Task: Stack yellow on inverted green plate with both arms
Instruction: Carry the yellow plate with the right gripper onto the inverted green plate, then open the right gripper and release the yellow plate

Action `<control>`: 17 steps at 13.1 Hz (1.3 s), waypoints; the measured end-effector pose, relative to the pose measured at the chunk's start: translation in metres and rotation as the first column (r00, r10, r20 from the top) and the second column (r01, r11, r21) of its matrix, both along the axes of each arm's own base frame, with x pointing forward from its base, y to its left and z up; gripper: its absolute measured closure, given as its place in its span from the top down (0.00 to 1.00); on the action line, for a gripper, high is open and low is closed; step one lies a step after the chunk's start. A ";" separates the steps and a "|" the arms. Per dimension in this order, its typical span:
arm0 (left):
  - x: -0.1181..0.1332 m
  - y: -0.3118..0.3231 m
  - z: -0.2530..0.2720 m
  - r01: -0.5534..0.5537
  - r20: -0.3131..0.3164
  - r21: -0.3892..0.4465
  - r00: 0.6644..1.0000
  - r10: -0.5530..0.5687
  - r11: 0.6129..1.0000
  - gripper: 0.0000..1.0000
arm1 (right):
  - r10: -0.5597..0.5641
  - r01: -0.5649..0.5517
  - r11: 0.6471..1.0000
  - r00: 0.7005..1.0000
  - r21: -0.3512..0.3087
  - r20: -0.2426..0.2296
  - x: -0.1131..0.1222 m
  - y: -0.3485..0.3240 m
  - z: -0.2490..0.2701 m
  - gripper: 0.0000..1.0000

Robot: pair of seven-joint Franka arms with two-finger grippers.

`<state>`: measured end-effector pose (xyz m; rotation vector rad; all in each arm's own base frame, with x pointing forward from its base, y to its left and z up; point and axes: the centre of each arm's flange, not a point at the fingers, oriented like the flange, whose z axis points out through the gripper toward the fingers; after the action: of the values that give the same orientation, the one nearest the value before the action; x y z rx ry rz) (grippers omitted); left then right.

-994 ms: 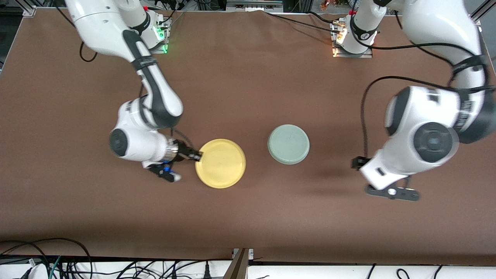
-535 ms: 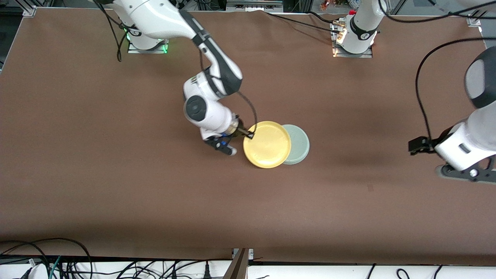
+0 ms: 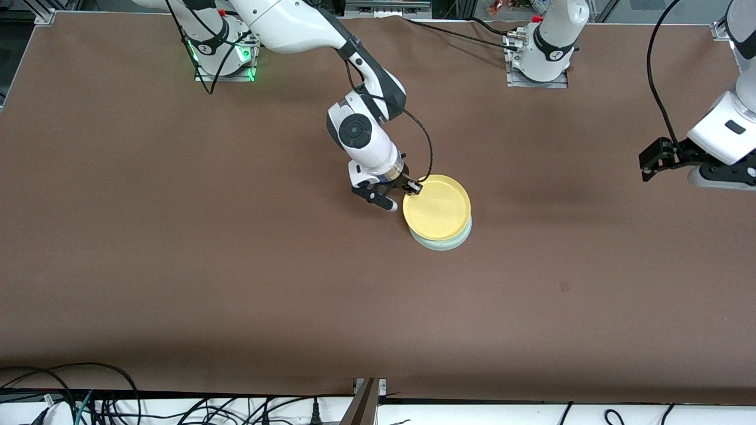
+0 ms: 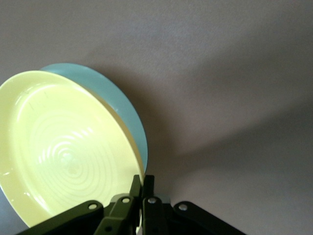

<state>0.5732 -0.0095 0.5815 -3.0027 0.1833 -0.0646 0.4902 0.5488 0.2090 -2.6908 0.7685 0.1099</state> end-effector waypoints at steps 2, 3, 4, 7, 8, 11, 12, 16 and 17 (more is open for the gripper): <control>-0.003 0.002 -0.005 -0.005 -0.017 0.001 1.000 0.005 1.000 1.00 | -0.015 0.015 1.000 1.000 0.001 0.016 0.003 -0.002 -0.007 0.03; -0.003 0.002 -0.005 -0.004 -0.017 0.001 1.000 0.004 1.000 1.00 | -0.025 0.024 1.000 0.999 0.008 0.025 0.004 -0.002 -0.007 0.03; -0.003 0.001 -0.005 -0.002 -0.016 0.001 1.000 0.002 1.000 1.00 | -0.034 0.033 0.999 0.999 0.014 0.033 0.004 -0.001 -0.007 0.03; -0.003 -0.003 -0.005 0.005 -0.016 0.001 1.000 -0.005 1.000 1.00 | -0.039 0.038 0.999 0.998 0.022 0.039 -0.001 0.005 -0.007 0.03; -0.003 -0.002 -0.005 0.004 -0.016 0.001 1.000 -0.004 1.000 1.00 | -0.038 0.037 0.999 0.999 0.024 0.039 -0.005 0.009 -0.006 0.03; -0.002 0.000 -0.006 -0.001 -0.018 0.001 1.000 0.001 1.000 1.00 | -0.039 0.038 0.999 0.998 0.031 0.042 -0.013 0.017 -0.006 0.09; -0.002 0.000 -0.006 -0.001 -0.018 0.001 1.000 0.001 1.000 1.00 | -0.044 0.042 0.999 0.998 0.035 0.048 -0.012 0.017 -0.006 0.20; -0.002 -0.009 -0.005 0.016 -0.015 0.000 1.000 -0.016 1.000 1.00 | -0.080 0.074 0.995 0.991 0.064 0.109 0.014 0.010 0.017 0.64; -0.002 -0.013 -0.004 0.024 -0.010 0.000 1.000 -0.024 1.000 1.00 | -0.092 0.084 0.994 0.987 0.067 0.129 0.027 0.005 0.029 0.76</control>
<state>0.5716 -0.0229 0.5780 -3.0016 0.2210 -0.0513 0.5168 0.5536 0.2377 -2.5720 0.8280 -0.0651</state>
